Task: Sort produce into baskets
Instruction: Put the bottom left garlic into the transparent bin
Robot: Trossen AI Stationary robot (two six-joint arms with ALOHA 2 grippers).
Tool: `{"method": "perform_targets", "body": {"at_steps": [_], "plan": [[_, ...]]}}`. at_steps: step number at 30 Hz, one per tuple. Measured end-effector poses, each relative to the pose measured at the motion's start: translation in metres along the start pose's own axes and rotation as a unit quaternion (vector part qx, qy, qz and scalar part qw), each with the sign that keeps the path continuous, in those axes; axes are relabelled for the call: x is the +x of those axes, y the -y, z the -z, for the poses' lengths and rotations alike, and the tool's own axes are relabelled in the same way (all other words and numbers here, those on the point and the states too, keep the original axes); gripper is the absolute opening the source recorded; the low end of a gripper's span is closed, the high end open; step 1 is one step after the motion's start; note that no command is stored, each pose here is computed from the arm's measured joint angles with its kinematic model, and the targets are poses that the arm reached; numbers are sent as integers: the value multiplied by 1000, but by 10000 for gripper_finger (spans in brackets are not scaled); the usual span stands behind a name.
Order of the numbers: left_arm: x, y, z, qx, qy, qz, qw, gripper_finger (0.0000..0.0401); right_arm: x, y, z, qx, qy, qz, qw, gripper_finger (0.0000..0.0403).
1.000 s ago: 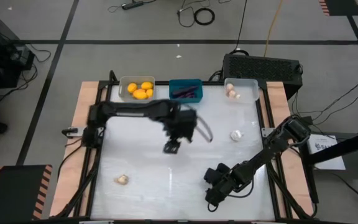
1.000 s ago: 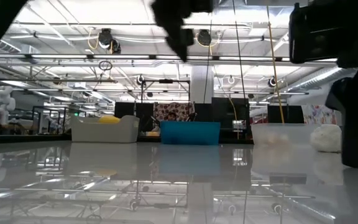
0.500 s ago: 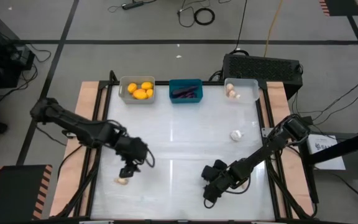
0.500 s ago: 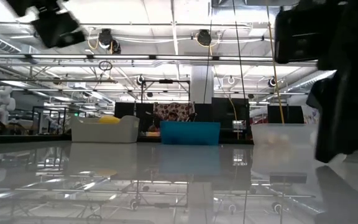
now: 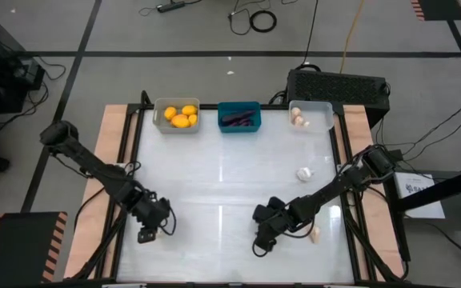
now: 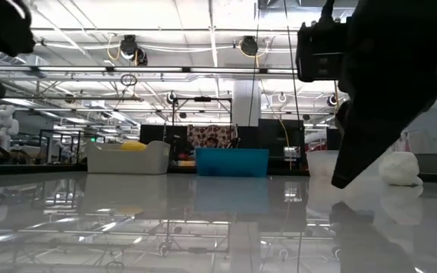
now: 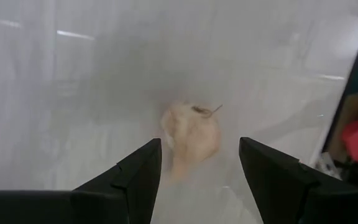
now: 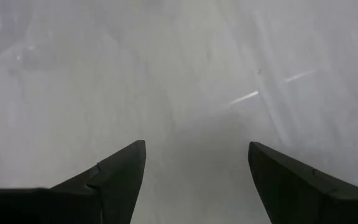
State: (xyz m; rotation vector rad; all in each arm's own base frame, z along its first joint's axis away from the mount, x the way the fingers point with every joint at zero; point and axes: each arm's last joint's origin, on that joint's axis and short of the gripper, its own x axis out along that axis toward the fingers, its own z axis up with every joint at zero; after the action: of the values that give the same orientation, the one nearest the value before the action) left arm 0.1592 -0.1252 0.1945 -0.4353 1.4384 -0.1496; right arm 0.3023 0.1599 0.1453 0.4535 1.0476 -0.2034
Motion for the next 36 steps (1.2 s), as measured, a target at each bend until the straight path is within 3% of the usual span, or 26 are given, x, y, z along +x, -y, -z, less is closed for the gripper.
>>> {"method": "perform_targets", "body": {"at_steps": [11, 16, 36], "plan": [[4, 13, 9, 61, 43, -9, 997, 224, 0, 0, 1, -3, -17, -13, 1000, 277], [9, 14, 12, 88, 46, -36, 994, 224, 0, -2, 3, -3, -18, -15, 1000, 277], [52, 10, 9, 95, -51, -94, 990, 224, 0, -3, 3, -3, -17, -16, 1000, 277]]}}
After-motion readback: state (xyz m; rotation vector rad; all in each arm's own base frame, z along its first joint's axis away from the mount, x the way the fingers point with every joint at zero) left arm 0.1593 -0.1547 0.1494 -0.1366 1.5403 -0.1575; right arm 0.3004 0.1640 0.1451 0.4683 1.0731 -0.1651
